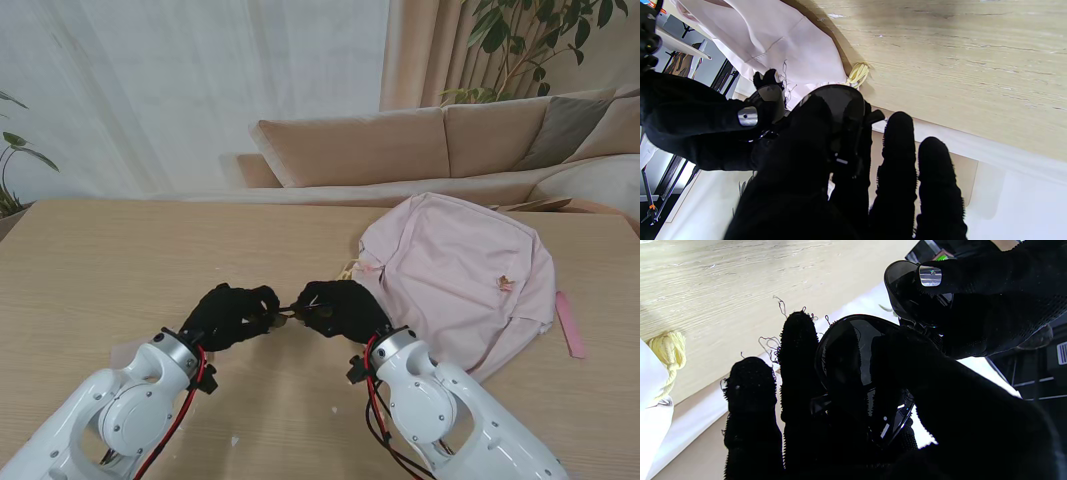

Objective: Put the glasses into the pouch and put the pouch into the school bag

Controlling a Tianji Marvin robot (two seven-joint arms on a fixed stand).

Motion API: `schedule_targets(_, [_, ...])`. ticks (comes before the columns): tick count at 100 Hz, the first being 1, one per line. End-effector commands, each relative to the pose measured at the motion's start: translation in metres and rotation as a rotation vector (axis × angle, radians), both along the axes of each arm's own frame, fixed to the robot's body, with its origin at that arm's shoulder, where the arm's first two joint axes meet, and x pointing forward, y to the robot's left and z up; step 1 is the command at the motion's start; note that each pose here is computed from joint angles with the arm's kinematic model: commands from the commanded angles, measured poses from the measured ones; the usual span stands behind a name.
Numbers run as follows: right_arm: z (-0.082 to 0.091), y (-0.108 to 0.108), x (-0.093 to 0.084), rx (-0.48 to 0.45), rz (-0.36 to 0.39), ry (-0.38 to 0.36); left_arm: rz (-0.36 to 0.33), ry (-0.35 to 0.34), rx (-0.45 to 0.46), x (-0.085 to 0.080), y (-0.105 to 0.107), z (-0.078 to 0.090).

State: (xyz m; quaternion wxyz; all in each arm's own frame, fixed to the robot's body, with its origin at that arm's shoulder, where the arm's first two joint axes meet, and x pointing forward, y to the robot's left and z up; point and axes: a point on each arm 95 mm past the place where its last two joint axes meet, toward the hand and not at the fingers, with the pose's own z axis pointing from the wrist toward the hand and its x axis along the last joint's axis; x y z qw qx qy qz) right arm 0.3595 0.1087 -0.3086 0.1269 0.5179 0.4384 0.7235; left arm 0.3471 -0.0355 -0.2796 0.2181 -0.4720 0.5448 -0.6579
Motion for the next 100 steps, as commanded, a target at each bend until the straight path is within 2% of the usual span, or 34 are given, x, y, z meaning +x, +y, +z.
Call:
schedule_targets(1, [-0.002,0.002,-0.002,0.013,0.000,0.012,-0.011,0.001,0.001,-0.003,-0.002,0.002])
schedule_targets(45, [-0.002,-0.005,-0.002,0.065,-0.067,0.002,-0.002,-0.008,-0.046,-0.006,0.004,0.007])
schedule_targets(63, [-0.002,-0.014,-0.002,0.069,-0.104,0.004,0.018,-0.024,-0.061,-0.005,0.015,0.012])
schedule_targets(73, [-0.002,-0.020,-0.003,0.079,-0.133,0.011,0.037,-0.009,-0.018,-0.006,0.026,0.012])
schedule_targets(100, [-0.003,-0.032,-0.005,0.125,-0.182,0.010,0.143,0.067,0.224,-0.010,0.068,-0.007])
